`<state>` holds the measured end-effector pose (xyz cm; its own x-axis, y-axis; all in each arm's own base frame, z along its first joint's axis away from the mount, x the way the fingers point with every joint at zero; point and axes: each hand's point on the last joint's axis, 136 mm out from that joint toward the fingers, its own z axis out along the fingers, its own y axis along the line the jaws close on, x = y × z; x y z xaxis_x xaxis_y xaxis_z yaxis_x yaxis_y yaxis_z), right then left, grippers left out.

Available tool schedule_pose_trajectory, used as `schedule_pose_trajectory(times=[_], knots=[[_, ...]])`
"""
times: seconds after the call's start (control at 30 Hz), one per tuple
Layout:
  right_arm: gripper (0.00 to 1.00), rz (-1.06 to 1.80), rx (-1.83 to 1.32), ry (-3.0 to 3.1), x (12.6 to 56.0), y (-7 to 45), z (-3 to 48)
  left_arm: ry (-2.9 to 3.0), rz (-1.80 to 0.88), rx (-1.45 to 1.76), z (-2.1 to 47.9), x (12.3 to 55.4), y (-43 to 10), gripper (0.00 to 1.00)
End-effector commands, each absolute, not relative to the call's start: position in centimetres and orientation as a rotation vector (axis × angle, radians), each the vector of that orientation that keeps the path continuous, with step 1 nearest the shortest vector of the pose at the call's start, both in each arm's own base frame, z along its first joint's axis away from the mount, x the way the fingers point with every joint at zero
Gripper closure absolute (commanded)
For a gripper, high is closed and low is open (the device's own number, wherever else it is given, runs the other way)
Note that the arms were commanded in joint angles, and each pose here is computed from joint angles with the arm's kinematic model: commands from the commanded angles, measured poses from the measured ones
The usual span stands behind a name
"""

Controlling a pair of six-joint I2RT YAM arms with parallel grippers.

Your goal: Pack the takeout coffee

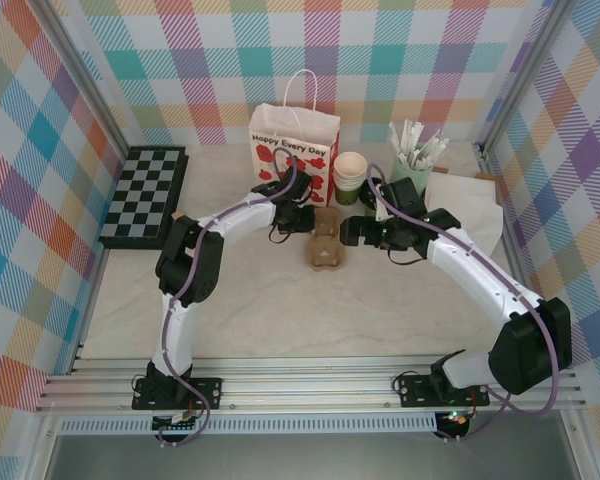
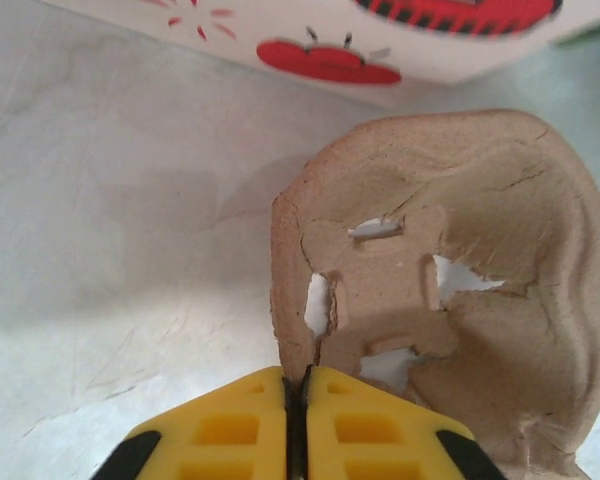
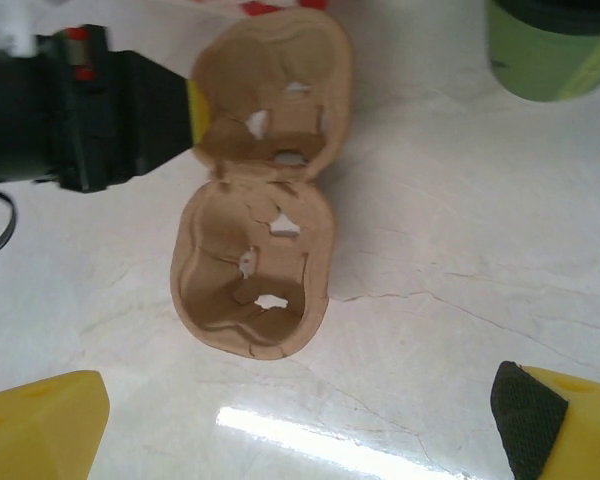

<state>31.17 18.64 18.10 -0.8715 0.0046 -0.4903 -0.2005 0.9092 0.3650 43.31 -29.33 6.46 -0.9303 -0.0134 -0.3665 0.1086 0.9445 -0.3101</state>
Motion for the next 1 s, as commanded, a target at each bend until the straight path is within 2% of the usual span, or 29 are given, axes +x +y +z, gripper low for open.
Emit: schedule_pose_trajectory(times=[0.0, 0.13, 0.3, 0.5, 0.57, 0.67, 0.7, 0.87, 0.9, 0.93, 0.97], knots=[[0.0, 0.677, -0.473, 2.488, 29.6, 21.3, 19.7, 2.743, -0.431, 0.295, 8.1, 40.7, -28.4, 0.94], [0.0, 0.699, -0.74, 2.429, 27.4, 23.9, 19.3, 2.747, -0.53, 0.521, 8.5, 38.1, -28.9, 0.94], [0.0, 0.763, -1.026, 2.343, 24.6, 25.6, 18.3, 2.749, -0.726, 0.787, 8.6, 35.3, -31.1, 0.88], [0.0, 0.667, -1.163, 2.33, 24.1, 25.3, 16.1, 2.738, -0.753, 0.895, 8.6, 35.6, -32.5, 0.78], [0.0, 0.657, -1.175, 2.35, 24.1, 25.5, 15.4, 2.724, -0.773, 0.825, 9.7, 36.3, -32.0, 0.7], [0.01, 0.604, -1.208, 2.391, 24.4, 26.2, 13.8, 2.681, -0.819, 0.664, 12.5, 37.3, -30.5, 0.48], [0.01, 0.564, -1.218, 2.405, 24.7, 26.4, 13.2, 2.672, -0.787, 0.619, 13.4, 37.4, -29.6, 0.4], [0.05, 0.404, -1.106, 2.533, 27.5, 26.8, 10.7, 2.642, -0.536, 0.341, 16.0, 36.9, -23.5, 0.13], [0.07, 0.387, -1.072, 2.555, 28.0, 26.9, 10.3, 2.633, -0.466, 0.254, 16.4, 36.9, -21.8, 0.09], [0.1, 0.393, -1.012, 2.591, 28.2, 27.0, 10.1, 2.628, -0.394, 0.156, 16.6, 36.8, -20.0, 0.0], [0.11, 0.405, -0.995, 2.611, 28.2, 27.4, 9.7, 2.616, -0.336, 0.063, 16.8, 36.6, -18.2, 0.0]])
